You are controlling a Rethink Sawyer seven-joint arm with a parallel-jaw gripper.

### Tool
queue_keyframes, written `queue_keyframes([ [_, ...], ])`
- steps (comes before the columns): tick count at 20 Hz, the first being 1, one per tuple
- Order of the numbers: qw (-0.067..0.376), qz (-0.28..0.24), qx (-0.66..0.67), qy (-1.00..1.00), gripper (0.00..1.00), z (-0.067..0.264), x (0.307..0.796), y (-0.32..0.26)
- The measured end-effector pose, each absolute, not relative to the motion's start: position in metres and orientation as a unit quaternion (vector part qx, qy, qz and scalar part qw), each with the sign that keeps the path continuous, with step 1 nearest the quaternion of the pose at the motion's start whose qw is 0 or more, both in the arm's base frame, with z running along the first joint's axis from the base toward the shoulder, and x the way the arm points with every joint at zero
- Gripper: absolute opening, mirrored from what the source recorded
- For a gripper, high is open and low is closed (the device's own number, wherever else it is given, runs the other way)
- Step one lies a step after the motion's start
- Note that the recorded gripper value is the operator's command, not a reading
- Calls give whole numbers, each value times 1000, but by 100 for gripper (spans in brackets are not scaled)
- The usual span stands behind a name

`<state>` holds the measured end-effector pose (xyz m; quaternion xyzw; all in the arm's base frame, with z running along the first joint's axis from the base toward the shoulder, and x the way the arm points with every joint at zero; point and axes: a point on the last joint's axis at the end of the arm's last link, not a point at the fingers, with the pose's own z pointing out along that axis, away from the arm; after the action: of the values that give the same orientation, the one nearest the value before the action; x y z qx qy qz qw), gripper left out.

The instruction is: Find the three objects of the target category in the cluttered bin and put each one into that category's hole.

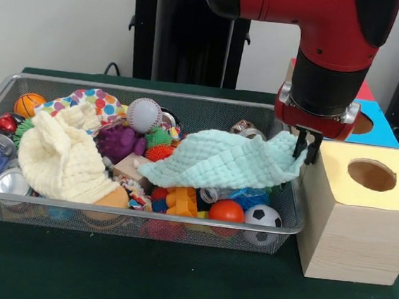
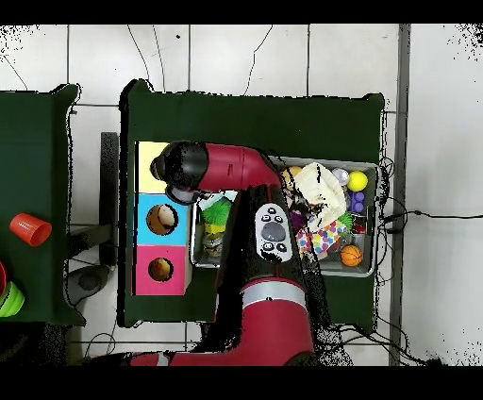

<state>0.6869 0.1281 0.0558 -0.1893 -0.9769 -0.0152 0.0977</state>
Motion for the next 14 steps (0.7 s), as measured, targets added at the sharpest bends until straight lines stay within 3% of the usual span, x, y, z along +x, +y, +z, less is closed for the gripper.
queue_keyframes([
  [10, 87, -17, -193, -977, 0, 53, 688, 127],
  [11, 71, -18, -194, -978, 100, 52, 691, 125],
  [14, 65, -17, -196, -978, 100, 51, 692, 122],
])
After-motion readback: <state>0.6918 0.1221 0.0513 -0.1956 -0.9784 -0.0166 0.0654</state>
